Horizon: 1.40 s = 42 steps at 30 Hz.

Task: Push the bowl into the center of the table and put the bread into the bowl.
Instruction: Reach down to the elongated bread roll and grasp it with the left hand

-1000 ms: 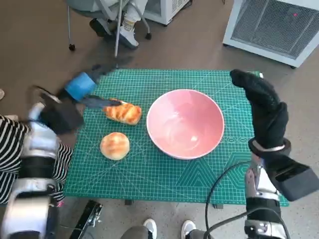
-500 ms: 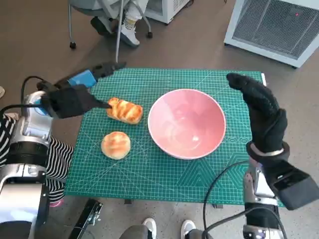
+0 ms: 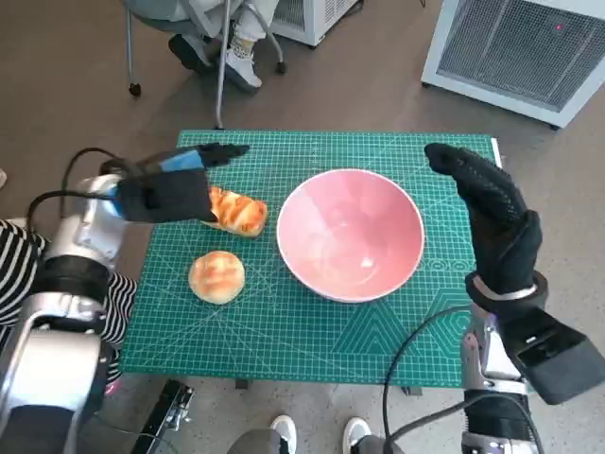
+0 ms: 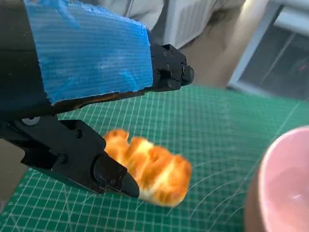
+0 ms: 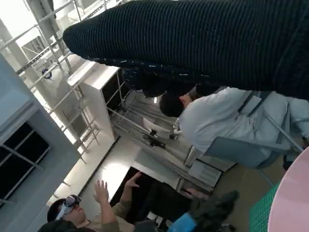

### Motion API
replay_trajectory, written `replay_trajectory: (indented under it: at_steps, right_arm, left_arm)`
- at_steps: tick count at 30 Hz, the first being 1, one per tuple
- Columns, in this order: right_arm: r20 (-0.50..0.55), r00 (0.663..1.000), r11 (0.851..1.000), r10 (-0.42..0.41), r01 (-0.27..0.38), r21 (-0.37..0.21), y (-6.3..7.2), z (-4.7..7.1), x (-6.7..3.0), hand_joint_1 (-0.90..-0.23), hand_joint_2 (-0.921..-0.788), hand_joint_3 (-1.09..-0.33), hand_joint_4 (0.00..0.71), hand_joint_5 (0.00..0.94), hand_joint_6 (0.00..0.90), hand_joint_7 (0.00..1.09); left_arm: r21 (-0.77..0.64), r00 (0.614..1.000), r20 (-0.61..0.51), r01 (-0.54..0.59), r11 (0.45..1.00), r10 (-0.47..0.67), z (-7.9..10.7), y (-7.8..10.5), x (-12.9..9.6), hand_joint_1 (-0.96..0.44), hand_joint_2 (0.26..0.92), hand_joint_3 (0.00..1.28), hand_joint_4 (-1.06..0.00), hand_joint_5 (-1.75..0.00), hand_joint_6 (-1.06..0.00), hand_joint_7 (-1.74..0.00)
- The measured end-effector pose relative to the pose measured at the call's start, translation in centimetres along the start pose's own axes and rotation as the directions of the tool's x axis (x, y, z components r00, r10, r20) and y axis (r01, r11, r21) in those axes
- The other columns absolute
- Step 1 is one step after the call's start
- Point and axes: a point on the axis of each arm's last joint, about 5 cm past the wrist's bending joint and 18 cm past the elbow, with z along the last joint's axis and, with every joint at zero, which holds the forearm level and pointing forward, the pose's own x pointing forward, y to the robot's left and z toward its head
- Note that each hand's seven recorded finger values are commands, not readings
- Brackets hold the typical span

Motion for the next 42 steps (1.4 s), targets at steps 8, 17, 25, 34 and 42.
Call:
replay_trajectory:
  at_steps: [8, 17, 25, 34, 42]
  right_arm:
    - [0.001, 1.000, 1.000, -0.010, 0.010, 0.013, 0.0, 0.0, -0.05, -0.731, -0.921, -0.678, 0.118, 0.001, 0.134, 0.29]
    - [-0.004, 1.000, 1.000, -0.008, 0.008, 0.014, -0.1, 0.1, -0.09, -0.734, -0.921, -0.677, 0.114, 0.001, 0.126, 0.31]
    - [-0.004, 1.000, 1.000, -0.015, 0.015, 0.011, -0.1, 0.2, -0.22, -0.735, -0.921, -0.677, 0.114, 0.001, 0.119, 0.32]
    - [-0.007, 1.000, 1.000, -0.023, 0.023, 0.011, -0.1, 0.2, -0.35, -0.731, -0.921, -0.677, 0.114, 0.001, 0.112, 0.33]
    - [-0.002, 1.000, 1.000, -0.024, 0.024, 0.010, 0.0, 0.4, -0.38, -0.727, -0.921, -0.675, 0.115, 0.001, 0.107, 0.34]
  left_arm:
    - [0.041, 0.996, -0.080, 0.047, 0.998, -0.044, 0.2, -1.4, 0.9, -0.05, 0.791, 0.01, -0.02, 0.00, -0.21, -0.01]
    - [0.058, 0.986, -0.154, 0.079, 0.995, -0.069, 0.4, -2.7, 1.6, -0.05, 0.795, 0.01, -0.03, 0.00, -0.21, 0.00]
    - [0.086, 0.973, -0.215, 0.098, 0.991, -0.078, 1.0, -3.6, 2.2, -0.02, 0.794, 0.00, -0.05, -0.01, -0.24, -0.01]
    - [0.170, 0.969, -0.243, 0.083, 0.982, -0.039, 1.6, -4.5, 2.8, 0.02, 0.814, 0.01, -0.29, -0.02, -0.44, -0.03]
    - [0.358, 0.979, -0.188, -0.004, 0.934, 0.076, 1.7, -6.0, 3.0, -0.03, 0.846, 0.01, -0.75, -0.10, -0.79, -0.10]
